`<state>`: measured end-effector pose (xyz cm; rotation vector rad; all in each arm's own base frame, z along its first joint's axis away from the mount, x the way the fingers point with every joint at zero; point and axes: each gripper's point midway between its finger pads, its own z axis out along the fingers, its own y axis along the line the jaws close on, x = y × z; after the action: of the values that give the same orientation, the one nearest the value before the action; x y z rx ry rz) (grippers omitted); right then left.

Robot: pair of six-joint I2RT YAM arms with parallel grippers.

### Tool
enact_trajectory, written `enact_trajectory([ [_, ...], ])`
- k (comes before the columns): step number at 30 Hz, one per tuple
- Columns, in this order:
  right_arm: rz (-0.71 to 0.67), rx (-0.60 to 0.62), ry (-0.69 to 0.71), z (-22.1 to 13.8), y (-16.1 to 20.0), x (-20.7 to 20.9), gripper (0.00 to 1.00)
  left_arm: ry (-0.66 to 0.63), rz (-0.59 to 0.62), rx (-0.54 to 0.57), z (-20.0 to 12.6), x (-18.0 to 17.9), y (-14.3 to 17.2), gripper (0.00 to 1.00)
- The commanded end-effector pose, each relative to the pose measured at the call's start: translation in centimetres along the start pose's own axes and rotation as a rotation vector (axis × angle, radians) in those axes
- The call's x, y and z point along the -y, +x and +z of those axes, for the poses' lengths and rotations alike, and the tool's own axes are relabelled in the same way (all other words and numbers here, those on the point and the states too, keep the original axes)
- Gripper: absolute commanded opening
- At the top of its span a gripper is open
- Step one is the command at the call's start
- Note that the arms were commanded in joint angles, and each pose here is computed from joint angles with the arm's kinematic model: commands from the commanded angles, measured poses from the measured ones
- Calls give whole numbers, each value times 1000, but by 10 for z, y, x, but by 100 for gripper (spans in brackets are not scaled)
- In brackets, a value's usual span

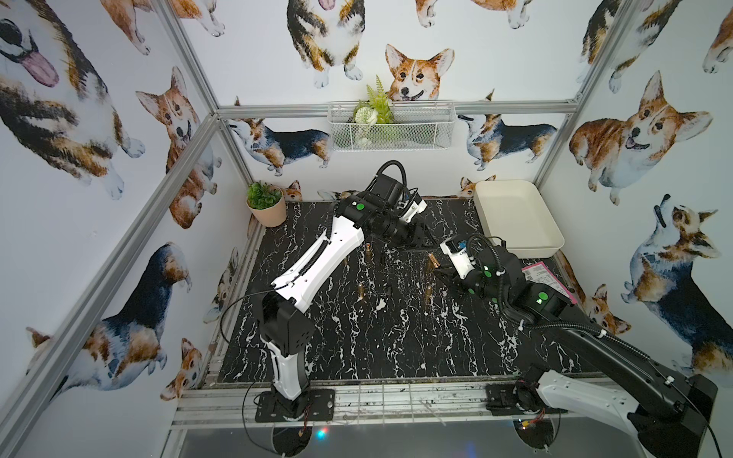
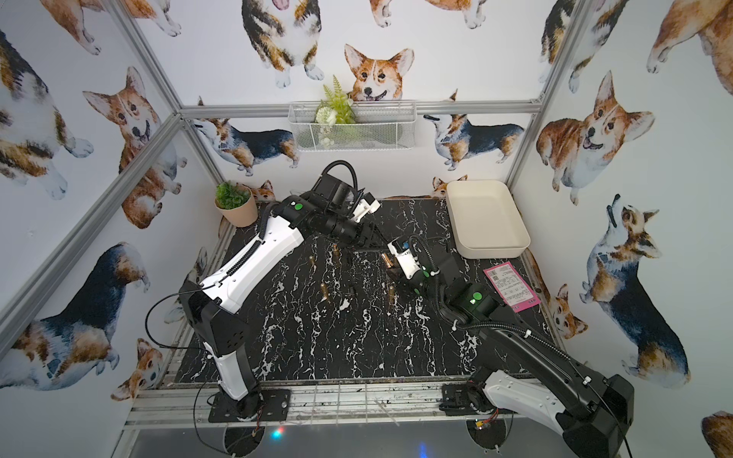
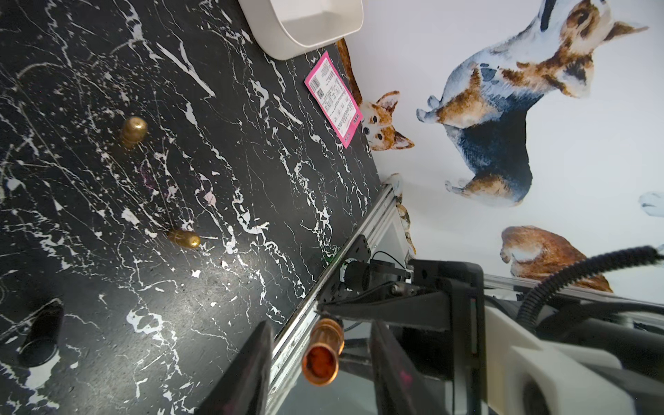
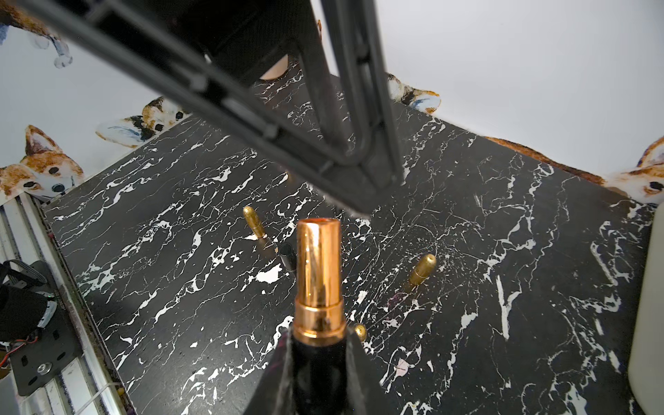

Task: Open the lipstick cap
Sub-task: Place the lipstick at the center of the board.

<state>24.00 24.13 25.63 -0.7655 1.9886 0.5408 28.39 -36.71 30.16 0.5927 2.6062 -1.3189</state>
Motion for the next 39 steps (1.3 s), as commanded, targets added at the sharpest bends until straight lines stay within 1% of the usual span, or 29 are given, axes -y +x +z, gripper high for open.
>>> enact_trajectory([
  [1, -24, 44, 10, 0, -14, 2, 0, 7, 1, -29, 1, 3, 9, 46],
  [3, -26, 45, 13, 1, -15, 2, 0, 5, -2, -36, 2, 2, 11, 46],
  [5, -27, 47, 16, 1, -16, 2, 0, 4, -5, -41, 4, 1, 13, 42],
  [16, -39, 40, 11, 5, -17, 1, 0, 4, -9, -61, 10, -2, 15, 36],
  [20, -39, 34, 11, 6, -16, 2, 0, 1, -9, -67, 10, -3, 15, 31],
  [22, -40, 32, 13, 6, -15, 2, 0, 0, -9, -66, 11, -3, 15, 27],
  [25, -42, 31, 15, 6, -15, 2, 0, -1, -11, -69, 11, -3, 14, 23],
  [33, -44, 32, 19, 4, -16, 3, 1, -3, -10, -74, 12, -4, 13, 21],
  [39, -43, 31, 32, 5, -15, 5, 5, -6, -14, -76, 13, -4, 12, 18],
])
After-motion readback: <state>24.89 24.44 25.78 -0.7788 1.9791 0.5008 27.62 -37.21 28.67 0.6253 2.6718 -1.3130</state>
